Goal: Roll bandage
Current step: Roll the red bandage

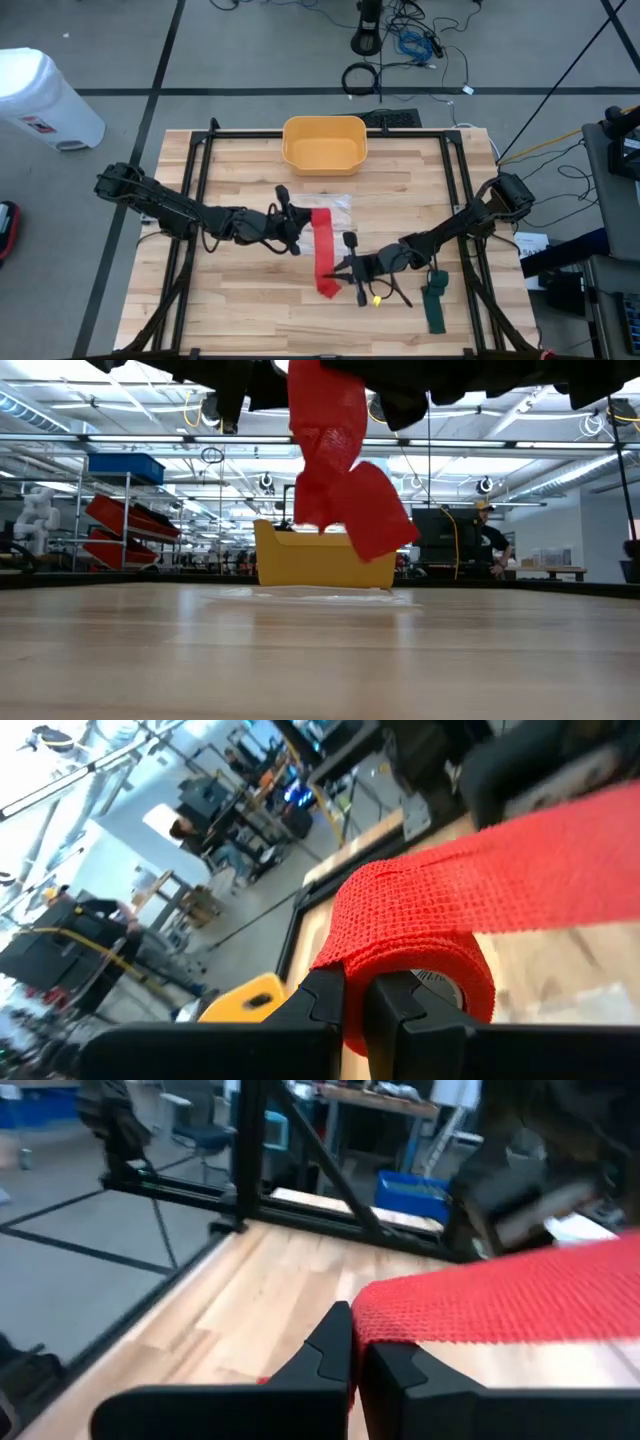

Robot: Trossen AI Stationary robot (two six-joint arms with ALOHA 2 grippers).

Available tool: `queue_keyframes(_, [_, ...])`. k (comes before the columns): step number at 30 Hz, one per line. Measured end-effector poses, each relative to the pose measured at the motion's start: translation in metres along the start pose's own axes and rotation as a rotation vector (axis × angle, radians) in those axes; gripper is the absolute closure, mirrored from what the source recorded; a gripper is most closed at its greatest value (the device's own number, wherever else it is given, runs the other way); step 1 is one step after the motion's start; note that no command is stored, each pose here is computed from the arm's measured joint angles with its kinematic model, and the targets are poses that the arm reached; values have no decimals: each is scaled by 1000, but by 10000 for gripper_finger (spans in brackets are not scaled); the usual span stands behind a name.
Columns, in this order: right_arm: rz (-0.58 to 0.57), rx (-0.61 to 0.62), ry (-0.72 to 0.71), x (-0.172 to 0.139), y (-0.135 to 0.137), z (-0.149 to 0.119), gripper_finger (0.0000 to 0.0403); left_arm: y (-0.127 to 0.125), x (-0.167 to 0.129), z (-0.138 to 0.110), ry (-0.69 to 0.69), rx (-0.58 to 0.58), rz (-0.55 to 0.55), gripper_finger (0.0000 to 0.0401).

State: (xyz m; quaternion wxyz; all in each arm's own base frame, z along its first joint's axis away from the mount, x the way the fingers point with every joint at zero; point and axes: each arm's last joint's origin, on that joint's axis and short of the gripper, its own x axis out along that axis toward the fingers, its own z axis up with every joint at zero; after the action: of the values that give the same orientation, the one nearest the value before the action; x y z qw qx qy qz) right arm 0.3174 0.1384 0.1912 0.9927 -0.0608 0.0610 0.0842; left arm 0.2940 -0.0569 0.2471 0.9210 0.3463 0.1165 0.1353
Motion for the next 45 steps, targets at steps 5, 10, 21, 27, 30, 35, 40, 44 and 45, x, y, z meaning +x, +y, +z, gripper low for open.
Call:
queue_keyframes(5, [-44, -1, 33, -2, -2, -7, 403, 0, -2, 7, -80, -88, -23, 388])
queue_keyframes(10, [-66, 1, 51, -3, -8, -13, 403, -4, -6, 13, -126, -173, -62, 388])
queue_keyframes(21, [-106, 13, 67, -2, -24, -18, 403, -14, -15, 22, -179, -306, -124, 388])
queue_keyframes(27, [-126, 8, 71, -1, -31, -18, 403, -19, -19, 26, -199, -365, -172, 388])
queue_keyframes(30, [-137, 8, 79, -1, -36, -21, 403, -21, -21, 27, -200, -400, -196, 388])
queue_keyframes(35, [-159, 39, 33, -8, -45, -29, 403, -24, -22, 27, -180, -456, -228, 388])
queue_keyframes(40, [-166, 61, 37, -12, -53, -36, 403, -30, -25, 16, -185, -487, -252, 388])
queue_keyframes(44, [-154, 61, 43, -11, -56, -37, 403, -31, -27, 13, -213, -512, -241, 388])
queue_keyframes(45, [-151, 61, 43, -11, -56, -37, 403, -31, -27, 13, -217, -518, -242, 388])
